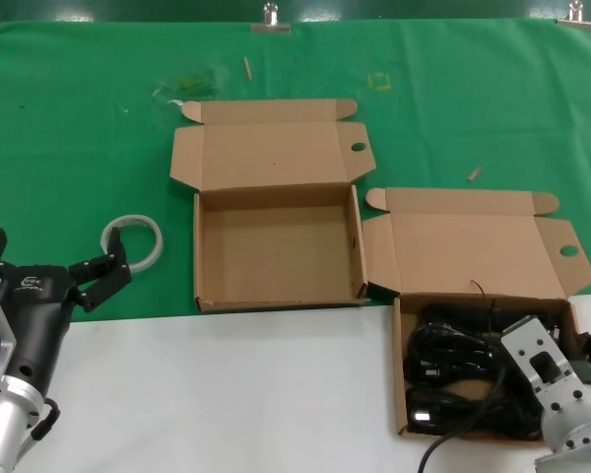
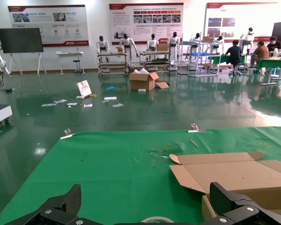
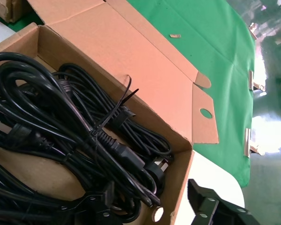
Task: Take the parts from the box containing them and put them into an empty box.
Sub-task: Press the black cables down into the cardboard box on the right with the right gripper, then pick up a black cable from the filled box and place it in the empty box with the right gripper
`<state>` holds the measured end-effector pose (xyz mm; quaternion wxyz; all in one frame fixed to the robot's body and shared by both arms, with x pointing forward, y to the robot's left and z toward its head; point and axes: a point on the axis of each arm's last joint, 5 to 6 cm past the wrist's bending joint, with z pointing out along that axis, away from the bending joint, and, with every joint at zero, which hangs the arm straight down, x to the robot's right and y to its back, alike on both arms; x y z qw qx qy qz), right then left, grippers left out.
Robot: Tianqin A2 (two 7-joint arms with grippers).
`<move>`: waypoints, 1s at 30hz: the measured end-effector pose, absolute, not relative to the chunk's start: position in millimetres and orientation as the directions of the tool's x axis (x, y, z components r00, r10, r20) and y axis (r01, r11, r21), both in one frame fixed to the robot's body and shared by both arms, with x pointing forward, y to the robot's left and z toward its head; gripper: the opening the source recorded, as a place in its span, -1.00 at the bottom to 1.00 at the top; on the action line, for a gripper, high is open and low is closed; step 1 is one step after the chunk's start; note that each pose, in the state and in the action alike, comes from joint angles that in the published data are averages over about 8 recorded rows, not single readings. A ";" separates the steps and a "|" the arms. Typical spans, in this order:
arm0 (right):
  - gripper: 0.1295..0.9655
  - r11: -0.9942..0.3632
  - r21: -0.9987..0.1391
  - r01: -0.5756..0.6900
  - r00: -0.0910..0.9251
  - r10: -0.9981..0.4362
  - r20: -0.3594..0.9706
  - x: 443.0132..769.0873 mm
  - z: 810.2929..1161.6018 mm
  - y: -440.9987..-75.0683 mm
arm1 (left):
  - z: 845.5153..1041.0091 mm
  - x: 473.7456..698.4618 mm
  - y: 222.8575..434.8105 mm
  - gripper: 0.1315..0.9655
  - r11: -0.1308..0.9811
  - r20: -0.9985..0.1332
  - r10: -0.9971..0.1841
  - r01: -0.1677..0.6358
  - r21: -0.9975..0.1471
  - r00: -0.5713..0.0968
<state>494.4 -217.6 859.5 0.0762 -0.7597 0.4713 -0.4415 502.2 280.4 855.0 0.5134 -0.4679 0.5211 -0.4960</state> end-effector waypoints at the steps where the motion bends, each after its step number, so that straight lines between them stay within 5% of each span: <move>1: 0.24 -0.544 -0.533 -0.648 0.165 -0.784 0.599 494.6 859.4 -217.7 | 855.0 502.2 280.4 1.00 0.070 -0.071 -0.997 0.022 -0.997 -0.035; 16: -0.57 -0.539 -0.547 -0.640 0.163 -0.791 0.589 498.9 857.9 -215.3 | 855.0 502.2 280.4 1.00 0.069 -0.070 -0.997 0.022 -0.997 -0.035; 30: -0.84 -0.555 -0.546 -0.628 0.165 -0.780 0.603 494.4 870.3 -213.5 | 855.0 502.2 280.4 1.00 0.070 -0.071 -0.997 0.022 -0.997 -0.035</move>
